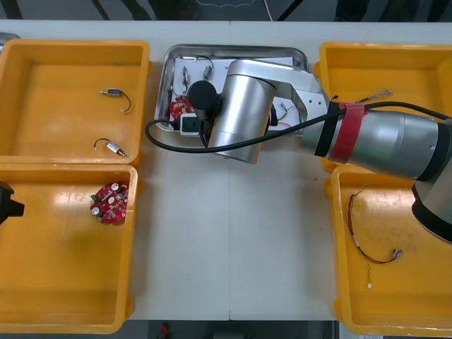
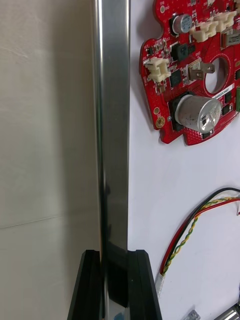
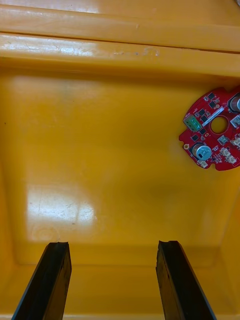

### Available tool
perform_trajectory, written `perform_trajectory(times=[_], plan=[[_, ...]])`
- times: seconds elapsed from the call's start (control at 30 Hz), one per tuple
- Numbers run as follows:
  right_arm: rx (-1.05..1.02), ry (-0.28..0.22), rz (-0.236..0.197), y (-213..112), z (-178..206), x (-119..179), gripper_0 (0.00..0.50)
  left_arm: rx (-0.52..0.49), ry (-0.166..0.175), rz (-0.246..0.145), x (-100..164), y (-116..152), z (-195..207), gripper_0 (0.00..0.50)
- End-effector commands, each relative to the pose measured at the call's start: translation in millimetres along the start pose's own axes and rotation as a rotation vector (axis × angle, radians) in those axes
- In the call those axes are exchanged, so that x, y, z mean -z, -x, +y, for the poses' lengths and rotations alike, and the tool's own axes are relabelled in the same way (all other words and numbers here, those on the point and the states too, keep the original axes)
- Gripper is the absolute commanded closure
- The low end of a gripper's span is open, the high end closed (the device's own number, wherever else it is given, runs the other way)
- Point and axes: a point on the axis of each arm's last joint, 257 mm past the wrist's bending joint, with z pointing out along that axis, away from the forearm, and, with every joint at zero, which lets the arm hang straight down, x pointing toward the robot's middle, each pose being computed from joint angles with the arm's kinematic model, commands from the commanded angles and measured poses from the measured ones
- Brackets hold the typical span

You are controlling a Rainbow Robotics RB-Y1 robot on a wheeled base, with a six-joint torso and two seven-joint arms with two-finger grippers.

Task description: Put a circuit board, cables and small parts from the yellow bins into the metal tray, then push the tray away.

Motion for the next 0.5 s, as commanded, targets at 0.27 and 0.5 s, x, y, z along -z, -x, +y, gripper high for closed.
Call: perform_trajectory(times=[0.27, 0.5], plan=[[0.069, -0.049, -0.061, 29.8, -41.2, 8.1, 0.5, -0.139, 0.034, 0.007, 6.5, -4.6, 5.9, 0.0], [0.066, -0.056, -0.075, 32.5, -49.7, 0.8, 0.5, -0.139, 0.034, 0.007, 6.5, -4.6, 5.9, 0.0]])
